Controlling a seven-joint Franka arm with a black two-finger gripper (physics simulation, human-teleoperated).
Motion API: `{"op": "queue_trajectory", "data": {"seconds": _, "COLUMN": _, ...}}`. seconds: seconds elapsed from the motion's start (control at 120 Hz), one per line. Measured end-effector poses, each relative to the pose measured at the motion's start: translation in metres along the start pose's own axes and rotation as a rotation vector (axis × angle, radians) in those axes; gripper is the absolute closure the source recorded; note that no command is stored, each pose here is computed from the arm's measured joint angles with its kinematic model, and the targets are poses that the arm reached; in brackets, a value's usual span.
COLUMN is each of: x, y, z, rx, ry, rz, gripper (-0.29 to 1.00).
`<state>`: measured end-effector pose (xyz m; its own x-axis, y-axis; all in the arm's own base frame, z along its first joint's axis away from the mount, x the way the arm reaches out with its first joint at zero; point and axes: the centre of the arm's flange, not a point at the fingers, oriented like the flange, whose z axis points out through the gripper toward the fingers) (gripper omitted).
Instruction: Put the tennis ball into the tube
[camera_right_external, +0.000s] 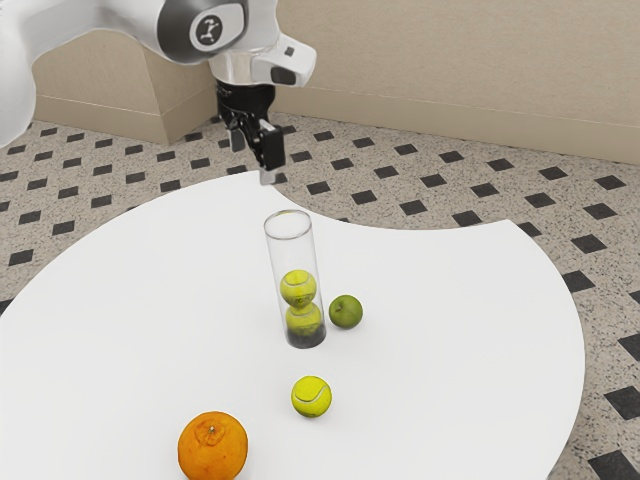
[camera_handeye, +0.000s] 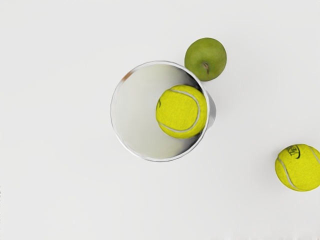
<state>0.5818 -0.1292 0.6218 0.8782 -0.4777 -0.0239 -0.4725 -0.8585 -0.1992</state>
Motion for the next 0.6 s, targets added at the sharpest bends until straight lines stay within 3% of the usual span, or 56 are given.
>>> {"op": "queue_trajectory", "data": {"seconds": 0.15, "x": 0.003, "y": 0.014, "z": 0.017, "rx": -0.043, "ry": -0.021, "rz": 0.066, "gripper": 0.0}}
{"op": "queue_trajectory", "data": {"seconds": 0.233, "x": 0.004, "y": 0.03, "z": 0.037, "rx": -0.114, "ry": -0.032, "rz": 0.1, "gripper": 0.0}}
{"op": "queue_trajectory", "data": {"seconds": 0.408, "x": -0.005, "y": 0.082, "z": 0.074, "rx": -0.352, "ry": -0.057, "rz": 0.149, "gripper": 0.0}}
{"op": "queue_trajectory", "data": {"seconds": 0.5, "x": 0.001, "y": 0.118, "z": 0.109, "rx": -0.411, "ry": -0.11, "rz": 0.196, "gripper": 0.0}}
{"op": "queue_trajectory", "data": {"seconds": 0.6, "x": -0.002, "y": 0.134, "z": 0.173, "rx": -0.43, "ry": -0.195, "rz": 0.206, "gripper": 0.0}}
